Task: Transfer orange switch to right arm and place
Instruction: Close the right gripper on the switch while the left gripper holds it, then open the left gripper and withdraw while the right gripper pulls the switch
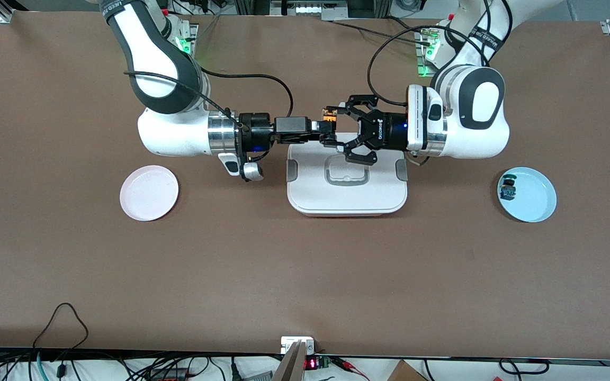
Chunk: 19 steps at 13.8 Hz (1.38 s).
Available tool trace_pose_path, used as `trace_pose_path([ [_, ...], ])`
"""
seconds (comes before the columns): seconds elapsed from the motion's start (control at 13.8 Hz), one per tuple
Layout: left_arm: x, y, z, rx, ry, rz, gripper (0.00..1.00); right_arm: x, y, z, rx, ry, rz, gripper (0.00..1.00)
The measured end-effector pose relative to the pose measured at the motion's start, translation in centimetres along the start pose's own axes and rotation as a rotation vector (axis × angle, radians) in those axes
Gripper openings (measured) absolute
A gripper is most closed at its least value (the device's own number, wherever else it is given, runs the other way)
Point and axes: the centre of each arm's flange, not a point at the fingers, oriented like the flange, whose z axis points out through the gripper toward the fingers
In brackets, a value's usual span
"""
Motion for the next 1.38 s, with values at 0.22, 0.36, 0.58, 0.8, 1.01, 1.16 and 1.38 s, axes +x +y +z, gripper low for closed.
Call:
trace_pose_path([
  [0.22,0.1,0.0,0.1,0.003,0.008,-0.003,0.72,0.0,0.1,0.0,-0.002,0.004,-0.032,0.49],
  [0.36,0.1,0.0,0.1,0.005,0.008,-0.01,0.72,0.1,0.0,-0.1,-0.003,0.006,-0.084,0.42],
  [0.58,0.1,0.0,0.1,0.006,0.007,-0.008,0.72,0.1,0.1,0.0,-0.003,0.006,-0.106,0.42],
  [0.8,0.1,0.0,0.1,0.006,0.007,-0.008,0.72,0.1,0.1,0.0,-0.004,0.007,-0.107,0.42],
  [1.01,0.1,-0.1,-0.1,0.009,0.008,-0.013,0.86,0.0,0.2,0.2,-0.006,0.006,-0.112,0.42],
  [1.16,0.2,-0.7,-1.3,0.029,0.011,-0.017,1.0,0.0,0.2,0.3,-0.008,0.01,-0.113,0.42],
  [1.38,-0.3,-2.2,-5.1,0.036,0.071,-0.044,1.0,0.1,0.3,0.1,-0.011,0.02,-0.113,0.42],
])
